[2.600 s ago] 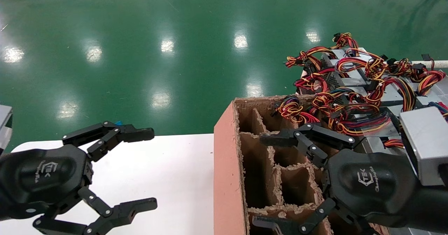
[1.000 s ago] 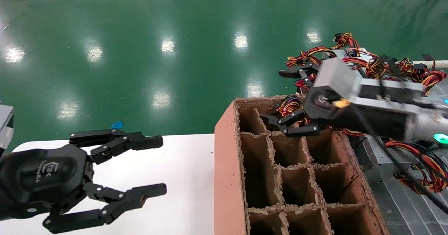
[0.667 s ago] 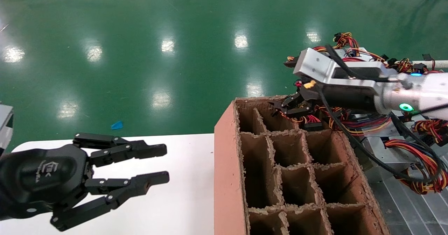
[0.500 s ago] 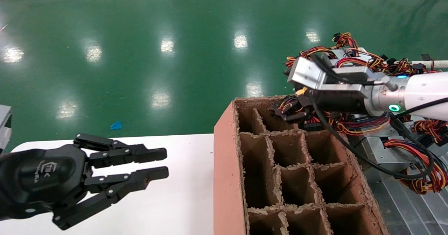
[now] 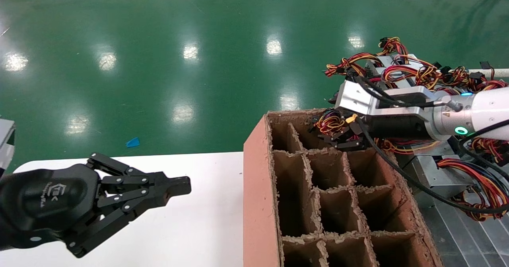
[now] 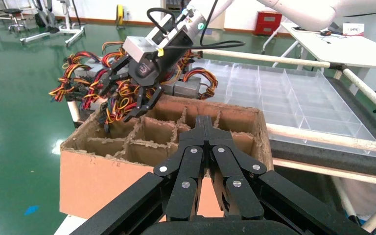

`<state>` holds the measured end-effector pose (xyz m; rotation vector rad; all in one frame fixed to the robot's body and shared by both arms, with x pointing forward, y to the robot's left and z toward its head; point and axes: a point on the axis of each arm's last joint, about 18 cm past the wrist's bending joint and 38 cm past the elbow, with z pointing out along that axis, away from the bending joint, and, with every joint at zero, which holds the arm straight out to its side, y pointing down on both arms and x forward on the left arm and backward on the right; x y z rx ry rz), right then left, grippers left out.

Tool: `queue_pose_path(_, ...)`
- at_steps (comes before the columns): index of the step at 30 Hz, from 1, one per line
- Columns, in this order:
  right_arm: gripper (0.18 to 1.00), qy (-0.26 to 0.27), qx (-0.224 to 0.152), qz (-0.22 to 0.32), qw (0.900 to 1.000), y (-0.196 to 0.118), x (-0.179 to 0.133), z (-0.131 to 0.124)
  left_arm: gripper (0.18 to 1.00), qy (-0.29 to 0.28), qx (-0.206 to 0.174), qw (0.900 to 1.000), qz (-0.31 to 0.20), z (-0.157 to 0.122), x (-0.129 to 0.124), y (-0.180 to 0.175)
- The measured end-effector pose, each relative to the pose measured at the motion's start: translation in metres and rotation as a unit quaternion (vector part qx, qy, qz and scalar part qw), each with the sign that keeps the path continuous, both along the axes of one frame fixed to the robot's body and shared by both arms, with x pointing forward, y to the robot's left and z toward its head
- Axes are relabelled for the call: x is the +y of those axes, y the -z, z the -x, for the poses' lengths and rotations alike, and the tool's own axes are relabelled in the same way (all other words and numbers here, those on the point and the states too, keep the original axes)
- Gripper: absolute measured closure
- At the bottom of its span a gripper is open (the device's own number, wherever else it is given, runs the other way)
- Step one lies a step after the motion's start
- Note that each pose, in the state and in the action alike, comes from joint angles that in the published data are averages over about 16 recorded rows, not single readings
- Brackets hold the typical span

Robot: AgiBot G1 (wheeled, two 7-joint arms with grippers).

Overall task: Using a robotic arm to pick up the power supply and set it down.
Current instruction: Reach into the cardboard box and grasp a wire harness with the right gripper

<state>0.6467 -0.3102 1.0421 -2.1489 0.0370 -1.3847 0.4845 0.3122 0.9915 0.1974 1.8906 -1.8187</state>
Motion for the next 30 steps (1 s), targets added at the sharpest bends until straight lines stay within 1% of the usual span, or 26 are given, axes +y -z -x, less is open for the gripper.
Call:
queue_pose_path(5,0.374,0.007,-0.005,0.011,1.000,0.004,-0.001,-0.002,0.986,0.000,0.000,1.0000,0.000,0.000,0.000,0.000)
queue_pose_path(13,0.558,0.017,-0.016,0.025,0.999,0.009,-0.003,-0.002,0.993,0.000,0.000,1.0000,0.000,0.000,0.000,0.000)
queue_pose_path(21,0.749,0.022,-0.021,0.032,0.999,0.010,-0.004,0.003,0.993,0.000,0.000,1.0000,0.000,0.000,0.000,0.000)
queue_pose_path(27,0.857,0.024,-0.023,0.033,0.999,0.007,-0.006,0.011,0.993,0.000,0.000,1.0000,0.000,0.000,0.000,0.000)
queue_pose_path(30,0.890,0.024,-0.026,0.032,0.999,0.003,-0.008,0.016,0.993,0.000,0.000,1.0000,0.000,0.000,0.000,0.000)
